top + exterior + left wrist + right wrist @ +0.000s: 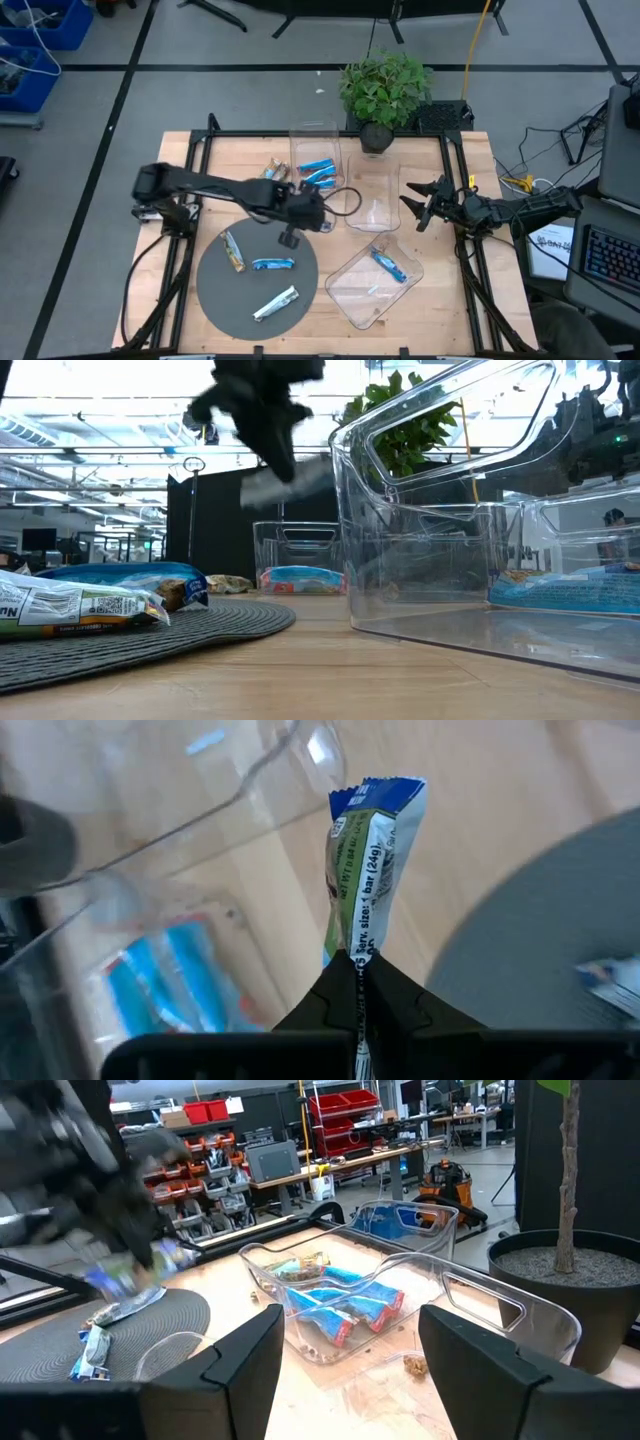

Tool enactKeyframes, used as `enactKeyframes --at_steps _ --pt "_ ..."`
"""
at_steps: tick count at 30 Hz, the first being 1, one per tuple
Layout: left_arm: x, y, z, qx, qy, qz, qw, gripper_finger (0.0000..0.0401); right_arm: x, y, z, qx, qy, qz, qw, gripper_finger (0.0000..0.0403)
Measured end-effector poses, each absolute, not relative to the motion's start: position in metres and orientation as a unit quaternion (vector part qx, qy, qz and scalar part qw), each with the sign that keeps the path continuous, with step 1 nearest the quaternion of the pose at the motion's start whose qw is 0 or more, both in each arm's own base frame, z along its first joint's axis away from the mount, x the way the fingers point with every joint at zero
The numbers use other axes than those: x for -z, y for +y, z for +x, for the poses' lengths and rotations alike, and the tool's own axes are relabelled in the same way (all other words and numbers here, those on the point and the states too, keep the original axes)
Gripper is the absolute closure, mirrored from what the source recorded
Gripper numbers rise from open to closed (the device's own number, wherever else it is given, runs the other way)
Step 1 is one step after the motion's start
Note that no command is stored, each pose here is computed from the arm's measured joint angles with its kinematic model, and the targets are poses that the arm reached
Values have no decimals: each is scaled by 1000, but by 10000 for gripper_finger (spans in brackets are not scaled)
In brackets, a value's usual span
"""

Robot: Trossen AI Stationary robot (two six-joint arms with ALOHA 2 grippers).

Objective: Pick and place Granola Bars by type
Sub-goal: Put the blue granola bar into the bottom transparent bin

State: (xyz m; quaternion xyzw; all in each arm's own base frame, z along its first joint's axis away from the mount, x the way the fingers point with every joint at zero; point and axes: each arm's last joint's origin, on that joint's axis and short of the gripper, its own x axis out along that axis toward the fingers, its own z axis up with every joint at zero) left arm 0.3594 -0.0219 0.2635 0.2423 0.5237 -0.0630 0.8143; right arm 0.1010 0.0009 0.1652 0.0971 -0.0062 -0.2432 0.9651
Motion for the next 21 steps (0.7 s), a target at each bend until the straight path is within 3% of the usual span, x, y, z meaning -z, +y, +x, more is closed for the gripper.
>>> enactKeyframes --at_steps 11,21 --pt "-339 -37 288 45 481 209 850 396 -165 1 101 243 -6 97 965 179" --pt "-371 -55 238 78 456 168 871 396 -165 1 101 243 -6 97 965 179"
